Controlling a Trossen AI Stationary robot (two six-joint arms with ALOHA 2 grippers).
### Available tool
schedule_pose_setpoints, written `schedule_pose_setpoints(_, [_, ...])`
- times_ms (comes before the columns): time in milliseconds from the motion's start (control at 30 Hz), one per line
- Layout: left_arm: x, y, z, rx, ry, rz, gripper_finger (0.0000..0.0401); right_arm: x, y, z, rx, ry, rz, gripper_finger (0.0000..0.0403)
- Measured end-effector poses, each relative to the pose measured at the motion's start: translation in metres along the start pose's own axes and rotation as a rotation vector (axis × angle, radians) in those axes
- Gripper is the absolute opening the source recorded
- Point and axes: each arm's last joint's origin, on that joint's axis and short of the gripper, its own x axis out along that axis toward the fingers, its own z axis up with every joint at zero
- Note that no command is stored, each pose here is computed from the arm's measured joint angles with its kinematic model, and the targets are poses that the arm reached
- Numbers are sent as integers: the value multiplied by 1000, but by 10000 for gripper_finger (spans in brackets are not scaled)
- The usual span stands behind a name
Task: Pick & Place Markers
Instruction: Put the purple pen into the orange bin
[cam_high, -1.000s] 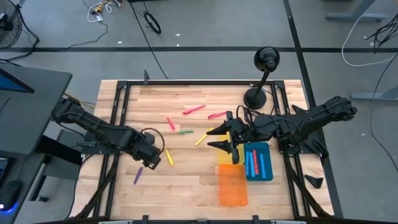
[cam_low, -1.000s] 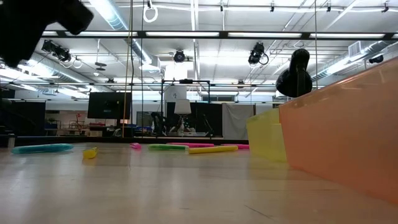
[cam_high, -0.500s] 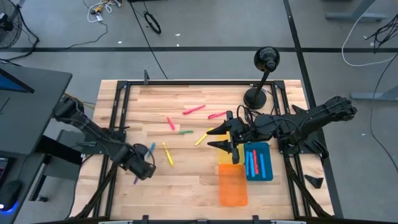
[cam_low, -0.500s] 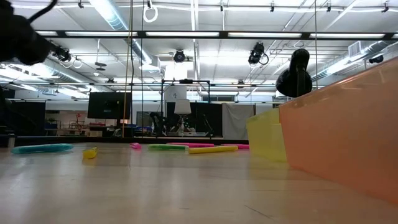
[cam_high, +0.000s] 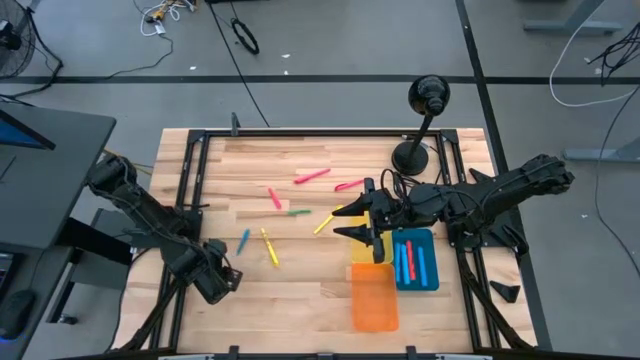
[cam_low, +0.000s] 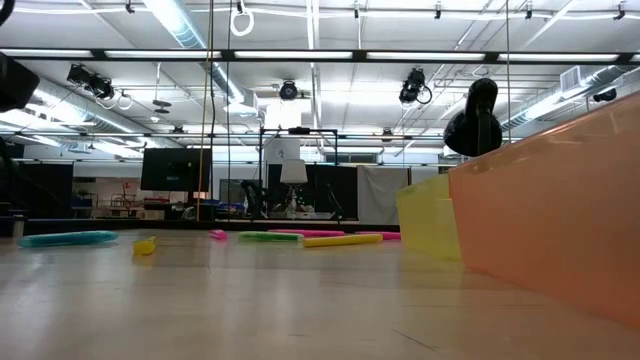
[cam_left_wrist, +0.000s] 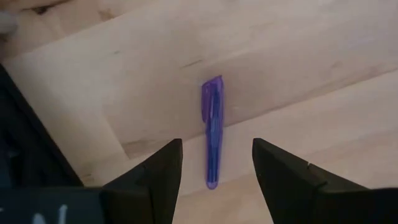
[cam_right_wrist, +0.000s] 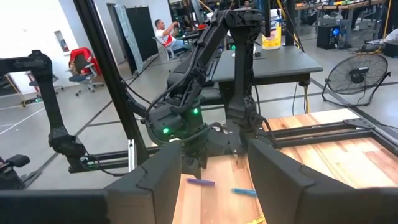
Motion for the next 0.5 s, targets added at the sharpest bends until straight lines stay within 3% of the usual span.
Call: schedule_pose_setpoints(500, [27,-9,-10,16,-24,48,197,0,0,0,27,-1,0,186])
